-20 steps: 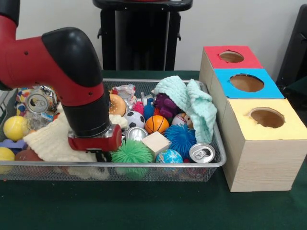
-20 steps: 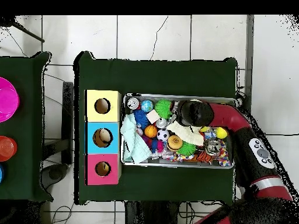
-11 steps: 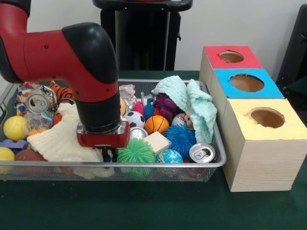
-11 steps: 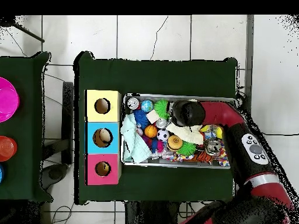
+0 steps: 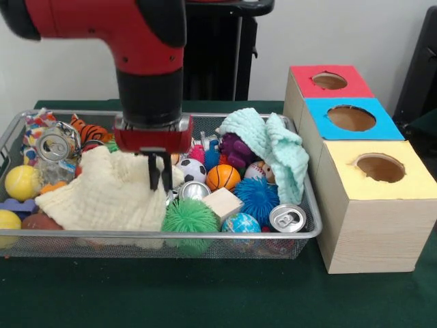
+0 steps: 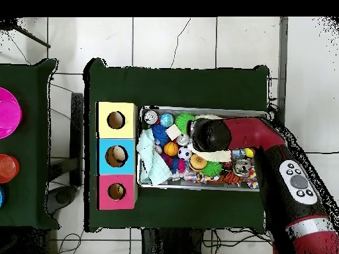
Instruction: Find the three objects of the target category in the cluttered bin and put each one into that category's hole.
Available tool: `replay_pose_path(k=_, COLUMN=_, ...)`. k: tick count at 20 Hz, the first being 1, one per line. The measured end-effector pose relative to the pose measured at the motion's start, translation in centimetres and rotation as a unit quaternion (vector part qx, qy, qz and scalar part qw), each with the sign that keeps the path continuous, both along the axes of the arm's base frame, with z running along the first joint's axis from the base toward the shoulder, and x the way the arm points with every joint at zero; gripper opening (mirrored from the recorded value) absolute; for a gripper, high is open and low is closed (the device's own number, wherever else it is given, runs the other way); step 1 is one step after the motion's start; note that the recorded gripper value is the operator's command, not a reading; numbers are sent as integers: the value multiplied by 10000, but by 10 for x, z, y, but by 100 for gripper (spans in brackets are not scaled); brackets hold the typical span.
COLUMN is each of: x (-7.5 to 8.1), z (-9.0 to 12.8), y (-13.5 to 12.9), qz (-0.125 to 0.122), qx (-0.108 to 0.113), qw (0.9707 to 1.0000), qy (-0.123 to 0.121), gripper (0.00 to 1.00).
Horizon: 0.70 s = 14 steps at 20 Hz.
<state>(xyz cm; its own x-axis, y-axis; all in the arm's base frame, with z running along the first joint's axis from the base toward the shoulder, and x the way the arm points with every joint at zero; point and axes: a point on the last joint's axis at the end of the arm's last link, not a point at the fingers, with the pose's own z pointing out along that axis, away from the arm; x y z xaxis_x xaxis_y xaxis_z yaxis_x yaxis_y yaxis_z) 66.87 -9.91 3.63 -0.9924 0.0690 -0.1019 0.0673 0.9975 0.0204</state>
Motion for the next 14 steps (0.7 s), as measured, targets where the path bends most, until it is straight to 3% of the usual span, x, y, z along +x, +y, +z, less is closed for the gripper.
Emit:
replay_pose_path(k=2, x=-1, z=16, y=4, qz=13, qx=-59, qw=10000, qy=-12, gripper=0)
replay_pose_path(k=3, x=-4, z=39, y=12, qz=36, qx=-175, qw=9998, qy=-16, gripper=0)
replay_pose_path(k=9, x=-16, z=85, y=39, qz=89, qx=-410, qw=9991, qy=28, gripper=0)
replay_pose_path(k=14, x=-35, z=116, y=71, qz=79, qx=-562, qw=9983, qy=89, gripper=0)
